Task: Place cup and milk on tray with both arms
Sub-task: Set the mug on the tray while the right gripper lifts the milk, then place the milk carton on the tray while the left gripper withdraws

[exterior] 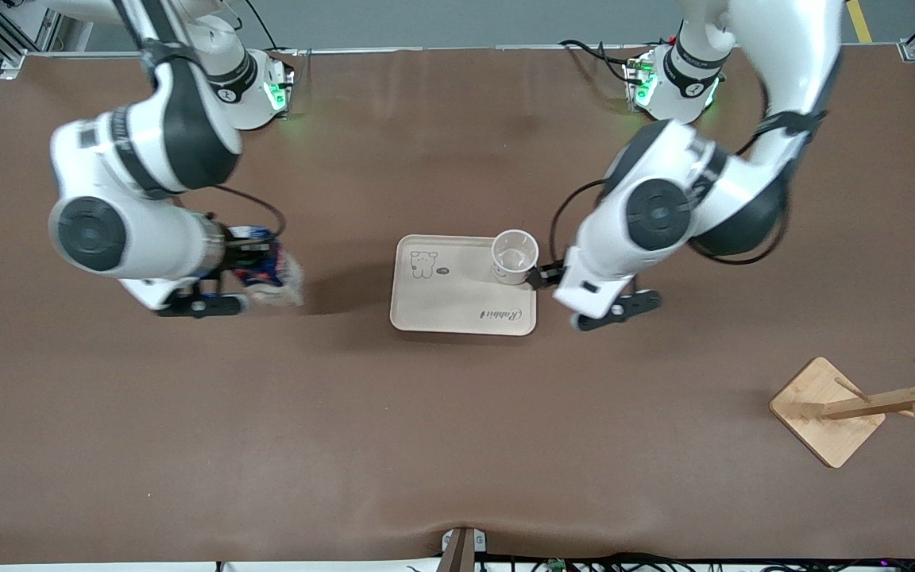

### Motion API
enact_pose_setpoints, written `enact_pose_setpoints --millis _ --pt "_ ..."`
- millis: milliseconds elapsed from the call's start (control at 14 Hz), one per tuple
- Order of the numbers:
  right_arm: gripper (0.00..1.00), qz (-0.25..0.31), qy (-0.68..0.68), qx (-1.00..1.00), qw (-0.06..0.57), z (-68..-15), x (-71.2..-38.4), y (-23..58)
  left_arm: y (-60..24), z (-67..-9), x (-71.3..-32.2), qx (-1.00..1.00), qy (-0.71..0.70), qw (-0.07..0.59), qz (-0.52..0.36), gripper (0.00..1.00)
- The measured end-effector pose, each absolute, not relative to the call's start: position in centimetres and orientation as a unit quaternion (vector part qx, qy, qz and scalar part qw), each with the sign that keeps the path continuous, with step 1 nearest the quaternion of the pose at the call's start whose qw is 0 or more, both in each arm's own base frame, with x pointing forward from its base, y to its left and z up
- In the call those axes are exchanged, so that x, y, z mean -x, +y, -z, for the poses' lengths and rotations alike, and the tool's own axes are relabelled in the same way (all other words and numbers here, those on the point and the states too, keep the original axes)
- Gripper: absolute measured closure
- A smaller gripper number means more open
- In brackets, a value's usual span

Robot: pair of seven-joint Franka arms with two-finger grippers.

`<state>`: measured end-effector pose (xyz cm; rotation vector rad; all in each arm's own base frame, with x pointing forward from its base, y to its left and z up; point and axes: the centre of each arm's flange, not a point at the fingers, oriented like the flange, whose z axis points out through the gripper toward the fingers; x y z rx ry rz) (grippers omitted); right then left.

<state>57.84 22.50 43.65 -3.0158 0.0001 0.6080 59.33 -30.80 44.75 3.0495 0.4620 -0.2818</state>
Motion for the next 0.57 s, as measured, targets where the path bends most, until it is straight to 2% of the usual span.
enact_pose_setpoints --millis 214,571 --pt "0.43 -0.209 0.046 0.976 0.037 -42.9 -56.7 28.6 -24.7 -49.0 -60.6 -0.987 0.146 0.025 0.069 0.00" --pt "0.43 -0.190 0.053 0.980 0.016 -41.4 -54.5 38.6 -16.5 -53.8 -61.3 -0.990 0.136 0.025 0.041 0.00"
